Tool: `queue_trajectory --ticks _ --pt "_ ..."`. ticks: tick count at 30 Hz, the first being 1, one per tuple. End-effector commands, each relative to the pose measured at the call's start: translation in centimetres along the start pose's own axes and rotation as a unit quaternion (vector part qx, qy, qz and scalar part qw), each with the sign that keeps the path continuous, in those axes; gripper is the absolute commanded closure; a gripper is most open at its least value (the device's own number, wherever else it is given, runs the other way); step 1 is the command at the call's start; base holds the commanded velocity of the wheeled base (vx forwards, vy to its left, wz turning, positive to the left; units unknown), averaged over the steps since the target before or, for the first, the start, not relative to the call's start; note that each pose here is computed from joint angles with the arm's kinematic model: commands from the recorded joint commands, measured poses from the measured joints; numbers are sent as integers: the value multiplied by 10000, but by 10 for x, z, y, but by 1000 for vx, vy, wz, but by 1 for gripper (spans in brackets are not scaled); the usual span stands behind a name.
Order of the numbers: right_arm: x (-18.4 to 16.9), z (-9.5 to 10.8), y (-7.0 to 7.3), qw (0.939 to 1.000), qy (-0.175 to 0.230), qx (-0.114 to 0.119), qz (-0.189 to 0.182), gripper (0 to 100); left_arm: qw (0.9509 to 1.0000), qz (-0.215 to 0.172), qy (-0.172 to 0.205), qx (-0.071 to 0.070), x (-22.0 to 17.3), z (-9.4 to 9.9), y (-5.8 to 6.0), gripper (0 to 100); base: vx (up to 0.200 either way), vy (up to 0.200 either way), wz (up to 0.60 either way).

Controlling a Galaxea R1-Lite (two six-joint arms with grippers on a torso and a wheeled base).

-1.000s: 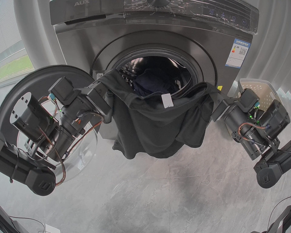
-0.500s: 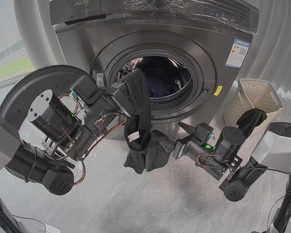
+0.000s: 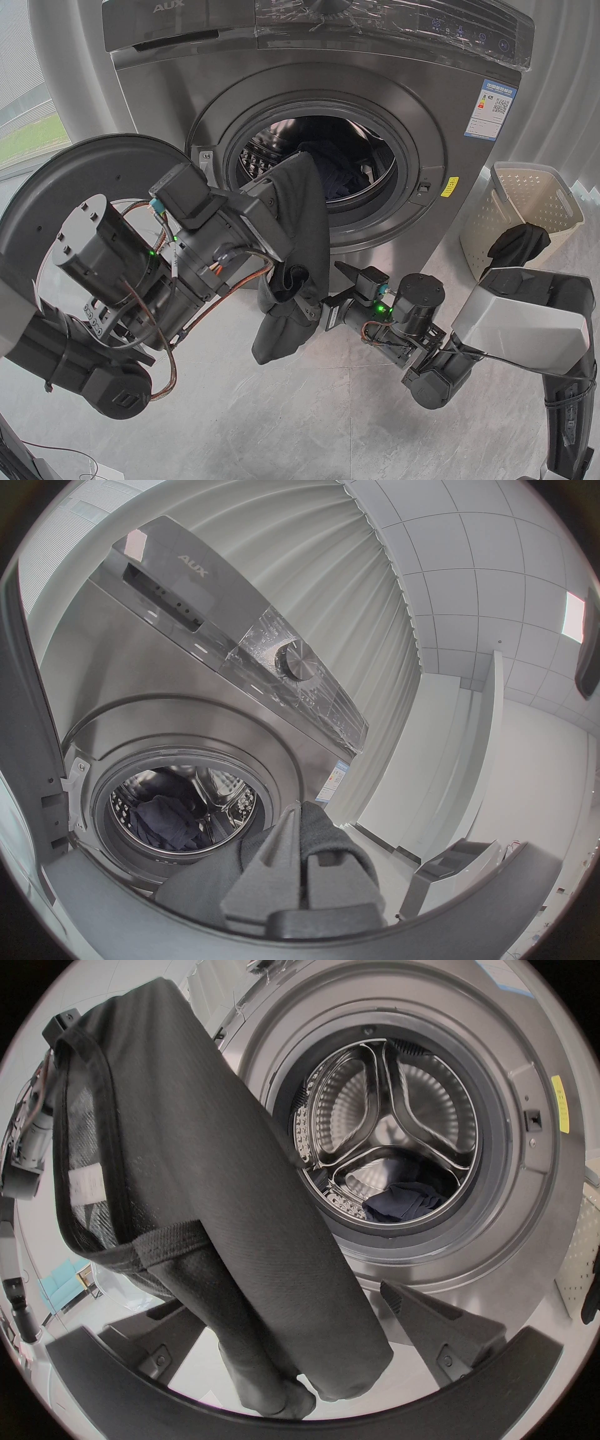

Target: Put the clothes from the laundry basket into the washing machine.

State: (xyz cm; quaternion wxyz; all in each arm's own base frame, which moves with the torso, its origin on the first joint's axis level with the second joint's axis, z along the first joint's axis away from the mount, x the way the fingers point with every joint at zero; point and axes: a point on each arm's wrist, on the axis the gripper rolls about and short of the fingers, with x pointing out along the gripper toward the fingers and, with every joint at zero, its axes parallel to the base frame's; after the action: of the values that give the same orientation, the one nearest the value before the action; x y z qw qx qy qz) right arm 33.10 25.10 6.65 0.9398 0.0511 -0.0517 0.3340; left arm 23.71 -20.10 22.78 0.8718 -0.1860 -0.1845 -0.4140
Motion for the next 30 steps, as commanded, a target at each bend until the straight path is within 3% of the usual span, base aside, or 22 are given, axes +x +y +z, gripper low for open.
queue_trajectory --ticks 1,4,10,15,16,23,25,30 --pt "8 -13 -2 10000 52 -1 -6 0 9999 -70 -133 8 -4 12 -6 100 0 0 0" --pt "16 -17 -5 10000 -11 -23 -40 0 9998 -116 -155 -14 -4 14 -9 100 0 0 0" --pt "30 -22 -25 9995 -169 -90 -258 0 9997 -128 -223 -18 -5 19 -10 100 0 0 0" --pt "32 -26 -28 9993 -173 -92 -319 0 9997 -123 -231 -13 -5 20 -10 100 0 0 0" --pt "33 -26 -28 9992 -197 -93 -325 100 9996 -125 -239 -12 -5 20 -10 100 0 0 0" --pt "32 -18 -30 9988 -336 -105 -354 100 9998 -3 -220 15 -6 19 -6 100 0 0 0" --pt "28 -11 -32 9985 -384 -113 -381 100 9997 131 -194 69 -8 20 2 100 0 0 0" --pt "2 36 -31 9976 -532 -125 -423 100 9977 611 -83 293 -17 19 31 100 0 0 0"
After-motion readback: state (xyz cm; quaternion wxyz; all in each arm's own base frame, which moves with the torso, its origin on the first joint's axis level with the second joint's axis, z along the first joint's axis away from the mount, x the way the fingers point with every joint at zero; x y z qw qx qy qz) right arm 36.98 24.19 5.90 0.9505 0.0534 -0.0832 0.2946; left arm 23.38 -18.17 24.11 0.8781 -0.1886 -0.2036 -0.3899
